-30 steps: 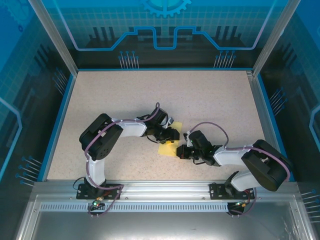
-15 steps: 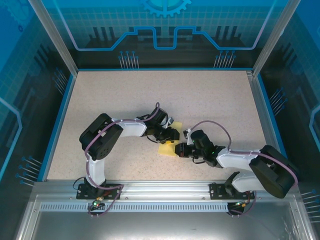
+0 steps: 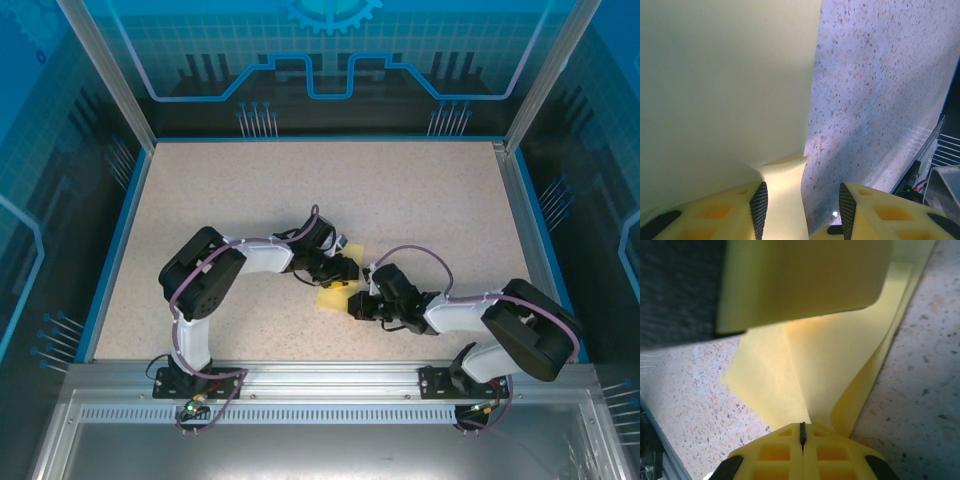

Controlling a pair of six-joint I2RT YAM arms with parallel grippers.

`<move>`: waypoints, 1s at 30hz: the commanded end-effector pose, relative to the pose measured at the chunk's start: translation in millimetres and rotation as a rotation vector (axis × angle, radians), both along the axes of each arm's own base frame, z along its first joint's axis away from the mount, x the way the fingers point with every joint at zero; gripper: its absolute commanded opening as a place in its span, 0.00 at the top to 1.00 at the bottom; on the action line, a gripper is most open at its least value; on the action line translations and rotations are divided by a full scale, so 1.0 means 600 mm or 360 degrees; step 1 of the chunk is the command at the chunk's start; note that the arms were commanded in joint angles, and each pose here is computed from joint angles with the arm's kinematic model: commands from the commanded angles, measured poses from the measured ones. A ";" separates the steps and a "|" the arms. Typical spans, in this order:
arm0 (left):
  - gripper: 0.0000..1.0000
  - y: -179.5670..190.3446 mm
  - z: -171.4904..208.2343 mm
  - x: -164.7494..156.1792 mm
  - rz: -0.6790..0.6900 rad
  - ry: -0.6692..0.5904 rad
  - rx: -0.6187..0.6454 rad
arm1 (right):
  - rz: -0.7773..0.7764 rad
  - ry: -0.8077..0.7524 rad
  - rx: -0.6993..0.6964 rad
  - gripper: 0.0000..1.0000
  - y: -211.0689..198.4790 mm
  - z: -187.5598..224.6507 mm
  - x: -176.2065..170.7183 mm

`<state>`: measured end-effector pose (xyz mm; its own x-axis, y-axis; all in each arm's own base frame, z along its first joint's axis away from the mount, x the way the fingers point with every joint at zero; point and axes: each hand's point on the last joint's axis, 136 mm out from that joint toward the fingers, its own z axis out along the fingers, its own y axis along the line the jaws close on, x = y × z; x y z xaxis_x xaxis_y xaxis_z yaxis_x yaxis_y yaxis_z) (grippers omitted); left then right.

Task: Fold a paper plane with a square sheet of paper (pick it up from the middle)
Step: Fold the triangle a second time at the center of the table.

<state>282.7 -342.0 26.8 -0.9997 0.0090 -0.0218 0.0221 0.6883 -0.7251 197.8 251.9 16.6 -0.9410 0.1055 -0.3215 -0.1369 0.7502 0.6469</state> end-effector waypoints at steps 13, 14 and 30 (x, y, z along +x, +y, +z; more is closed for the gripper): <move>0.54 0.007 -0.018 0.005 0.0008 0.0020 0.0060 | 0.0019 0.0019 -0.0115 0.97 -0.009 -0.019 -0.007; 0.54 0.006 -0.016 0.005 0.0008 0.0017 0.0061 | 0.0025 0.0019 -0.0105 0.97 -0.007 -0.017 -0.009; 0.54 0.007 -0.021 0.002 -0.0014 0.0024 0.0057 | -0.0021 -0.0073 0.0021 0.90 0.002 0.031 0.009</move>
